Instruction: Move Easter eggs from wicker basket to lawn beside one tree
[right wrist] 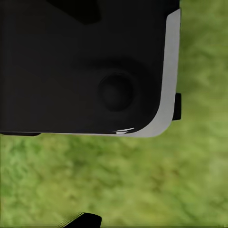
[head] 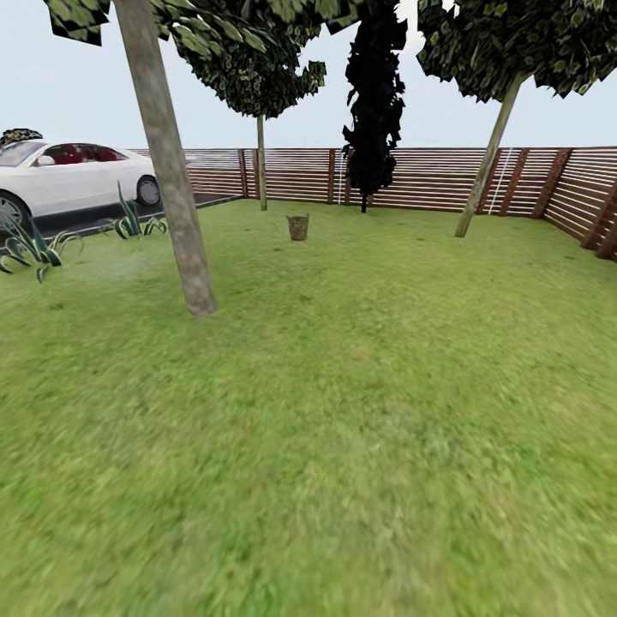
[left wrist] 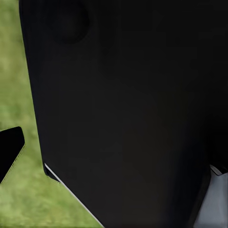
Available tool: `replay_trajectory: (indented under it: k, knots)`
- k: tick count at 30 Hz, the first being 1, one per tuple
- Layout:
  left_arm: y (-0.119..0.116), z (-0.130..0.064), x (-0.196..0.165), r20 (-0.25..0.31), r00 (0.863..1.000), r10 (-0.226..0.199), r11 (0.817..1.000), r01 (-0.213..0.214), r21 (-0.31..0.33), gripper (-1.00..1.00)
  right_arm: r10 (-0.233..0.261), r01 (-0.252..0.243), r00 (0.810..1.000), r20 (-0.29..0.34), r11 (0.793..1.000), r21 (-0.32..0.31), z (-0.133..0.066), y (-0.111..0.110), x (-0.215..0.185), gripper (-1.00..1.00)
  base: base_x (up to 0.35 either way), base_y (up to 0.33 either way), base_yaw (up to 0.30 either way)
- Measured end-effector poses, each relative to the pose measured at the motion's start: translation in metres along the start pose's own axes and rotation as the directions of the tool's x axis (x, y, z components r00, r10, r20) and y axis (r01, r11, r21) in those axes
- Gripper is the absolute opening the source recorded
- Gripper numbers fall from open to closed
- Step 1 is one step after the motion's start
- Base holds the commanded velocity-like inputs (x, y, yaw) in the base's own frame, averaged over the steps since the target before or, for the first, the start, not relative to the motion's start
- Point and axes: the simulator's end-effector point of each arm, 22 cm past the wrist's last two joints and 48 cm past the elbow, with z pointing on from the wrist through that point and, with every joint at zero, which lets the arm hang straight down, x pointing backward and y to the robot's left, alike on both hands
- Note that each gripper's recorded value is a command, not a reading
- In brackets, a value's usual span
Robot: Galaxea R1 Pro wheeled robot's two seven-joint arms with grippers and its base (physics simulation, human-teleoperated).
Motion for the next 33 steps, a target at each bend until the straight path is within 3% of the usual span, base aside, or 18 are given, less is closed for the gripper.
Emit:
replay_trajectory:
  k: [18, 33]
  knots:
    - [0.0, 0.0, 0.0005, -0.002, 1.0, -0.001, 1.0, 0.001, 0.0, 1.0, 0.0, 0.0, 1.0, 0.001, 1.0, -0.001, 0.0, 0.0007, -0.0002, 1.0, 0.335, 0.0, 0.004]
    - [0.0, 0.0, 0.0005, -0.002, 1.0, -0.002, 1.0, 0.002, 0.0, 1.0, -0.001, 0.001, 1.0, 0.0, 1.0, -0.002, -0.0001, 0.0013, 0.0003, 1.0, 0.336, 0.0, 0.091]
